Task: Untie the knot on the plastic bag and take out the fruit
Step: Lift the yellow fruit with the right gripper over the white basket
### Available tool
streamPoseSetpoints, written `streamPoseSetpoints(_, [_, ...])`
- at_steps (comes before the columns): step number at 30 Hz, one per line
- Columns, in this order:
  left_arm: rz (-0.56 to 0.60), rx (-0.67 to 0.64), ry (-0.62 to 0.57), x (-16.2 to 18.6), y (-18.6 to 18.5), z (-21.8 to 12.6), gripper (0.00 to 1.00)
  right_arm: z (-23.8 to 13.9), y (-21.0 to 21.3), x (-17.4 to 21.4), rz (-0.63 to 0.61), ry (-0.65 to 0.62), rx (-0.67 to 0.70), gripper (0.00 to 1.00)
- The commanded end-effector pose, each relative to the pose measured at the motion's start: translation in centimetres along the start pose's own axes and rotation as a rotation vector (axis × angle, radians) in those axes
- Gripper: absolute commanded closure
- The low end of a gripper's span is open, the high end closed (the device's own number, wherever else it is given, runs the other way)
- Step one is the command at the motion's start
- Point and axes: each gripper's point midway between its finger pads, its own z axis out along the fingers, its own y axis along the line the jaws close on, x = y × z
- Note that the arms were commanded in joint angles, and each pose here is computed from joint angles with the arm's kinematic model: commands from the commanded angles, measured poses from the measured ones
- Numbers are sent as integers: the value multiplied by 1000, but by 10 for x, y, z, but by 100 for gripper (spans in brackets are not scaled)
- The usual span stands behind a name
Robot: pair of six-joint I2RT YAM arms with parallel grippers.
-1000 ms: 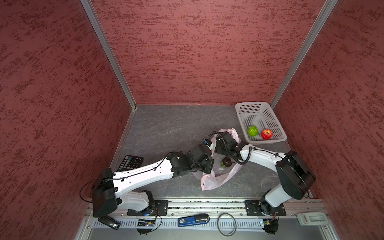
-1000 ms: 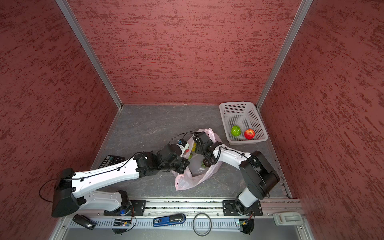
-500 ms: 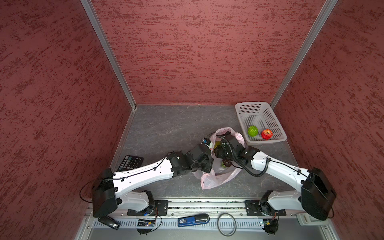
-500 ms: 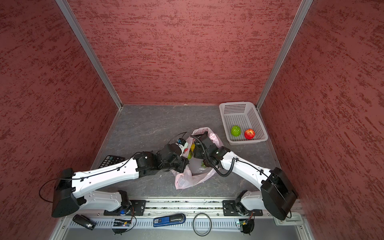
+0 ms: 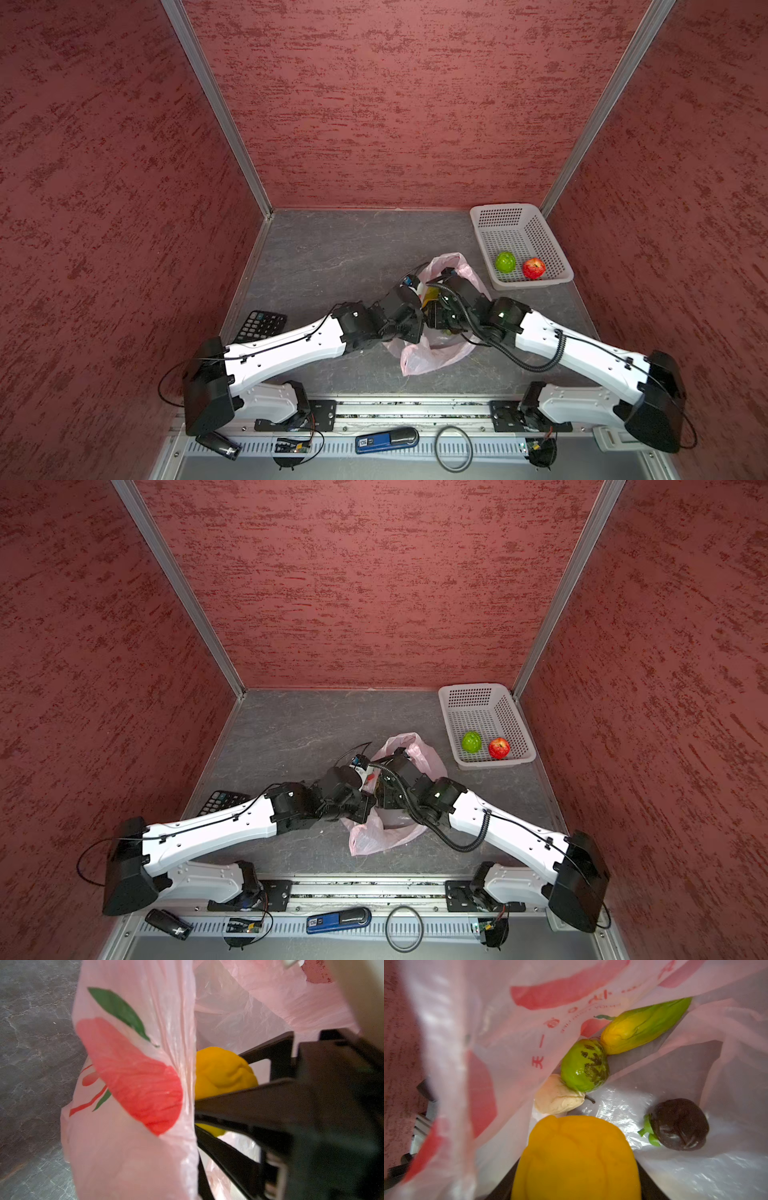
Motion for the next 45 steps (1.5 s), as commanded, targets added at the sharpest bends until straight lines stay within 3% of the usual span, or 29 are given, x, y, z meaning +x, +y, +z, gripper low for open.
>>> streamPoseSetpoints(1, [-8,4,-42,-11,-1,-12,100,-28,10,-7,5,-11,-10,44])
streamPoseSetpoints(15, [-7,4,-44,-11,0,-15,100,-100,56,-72,-27,-163,-94,44])
streamPoseSetpoints(23, [-7,1,-40,-9,1,-15,100,-135,49,-128,21,-297,-114,44])
streamPoseSetpoints(32, [-6,-1,-44,-11,-1,-15,100,-147,-34,-183,116,-435,44,44])
streamPoseSetpoints(45, [-17,-16,-48,-13,-2,-15,100,-90,-210,-226,343,-523,240,45])
